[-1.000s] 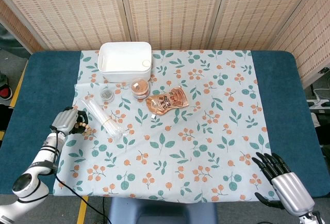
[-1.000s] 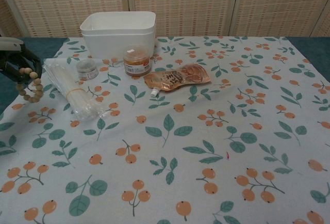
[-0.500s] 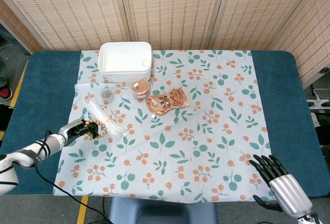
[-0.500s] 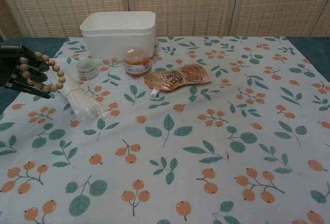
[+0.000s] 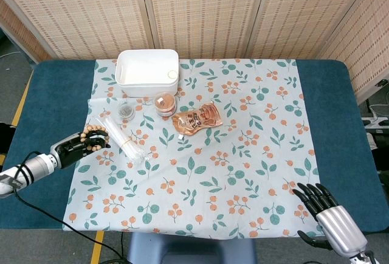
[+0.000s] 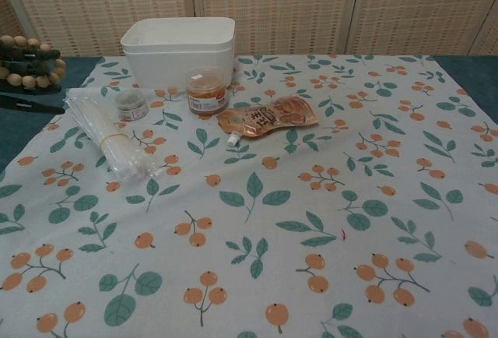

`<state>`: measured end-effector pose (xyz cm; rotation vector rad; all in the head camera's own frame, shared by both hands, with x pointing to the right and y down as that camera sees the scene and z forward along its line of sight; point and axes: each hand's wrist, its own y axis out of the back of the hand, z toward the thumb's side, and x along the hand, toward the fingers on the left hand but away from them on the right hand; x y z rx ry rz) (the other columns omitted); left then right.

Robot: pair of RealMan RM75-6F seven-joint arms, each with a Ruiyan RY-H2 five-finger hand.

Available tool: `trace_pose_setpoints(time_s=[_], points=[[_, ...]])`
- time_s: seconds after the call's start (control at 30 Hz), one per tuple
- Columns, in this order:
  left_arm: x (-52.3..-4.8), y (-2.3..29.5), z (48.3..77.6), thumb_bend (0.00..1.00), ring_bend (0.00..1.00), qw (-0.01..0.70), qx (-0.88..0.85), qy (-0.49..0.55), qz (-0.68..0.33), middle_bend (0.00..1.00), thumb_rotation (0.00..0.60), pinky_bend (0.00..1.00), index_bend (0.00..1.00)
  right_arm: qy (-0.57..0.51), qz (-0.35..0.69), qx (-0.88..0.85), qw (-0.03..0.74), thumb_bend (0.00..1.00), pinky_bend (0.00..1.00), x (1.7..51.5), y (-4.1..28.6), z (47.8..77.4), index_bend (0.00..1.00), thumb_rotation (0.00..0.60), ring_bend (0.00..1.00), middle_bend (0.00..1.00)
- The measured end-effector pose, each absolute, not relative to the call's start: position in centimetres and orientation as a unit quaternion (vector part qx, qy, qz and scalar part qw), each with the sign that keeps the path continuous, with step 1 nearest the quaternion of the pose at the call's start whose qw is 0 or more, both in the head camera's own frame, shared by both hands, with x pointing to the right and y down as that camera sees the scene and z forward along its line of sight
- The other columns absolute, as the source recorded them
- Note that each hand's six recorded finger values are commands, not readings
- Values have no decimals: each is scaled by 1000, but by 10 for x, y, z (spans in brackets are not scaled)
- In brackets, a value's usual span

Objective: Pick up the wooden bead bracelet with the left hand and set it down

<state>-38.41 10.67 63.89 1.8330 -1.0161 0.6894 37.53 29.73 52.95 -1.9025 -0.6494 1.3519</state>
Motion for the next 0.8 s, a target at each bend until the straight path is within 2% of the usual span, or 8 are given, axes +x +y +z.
trace_pose_setpoints(time_s=[0.13, 0.37, 0.53, 0.6, 0.63, 0.67, 0.8], points=[[-397, 122, 645, 617, 223, 422, 759, -410, 278, 411, 600, 30, 270, -249, 523, -736, 351, 204, 0, 374, 298, 531, 0, 465, 0, 0], [-400, 132, 657, 609, 230, 435, 758, -428, 230, 467, 600, 26, 316, -249, 522, -736, 351, 205, 0, 374, 298, 531, 0, 465, 0, 0], [-400, 135, 663, 527, 230, 435, 757, -439, 212, 466, 600, 21, 266, -251, 523, -735, 351, 204, 0, 375, 297, 530, 0, 464, 0, 0], [-400, 138, 665, 496, 230, 437, 756, -440, 210, 470, 600, 20, 277, -250, 523, -735, 351, 204, 0, 375, 297, 530, 0, 464, 0, 0], [-401, 138, 667, 486, 230, 439, 754, -441, 210, 480, 582, 19, 298, -250, 523, -735, 351, 205, 0, 375, 297, 531, 0, 464, 0, 0], [-401, 139, 668, 475, 230, 442, 751, -444, 209, 496, 526, 19, 329, -250, 523, -735, 351, 204, 0, 375, 297, 531, 0, 465, 0, 0], [-403, 141, 672, 457, 235, 454, 738, -454, 209, 549, 265, 15, 424, -248, 524, -736, 351, 204, 0, 375, 297, 532, 0, 464, 0, 0]])
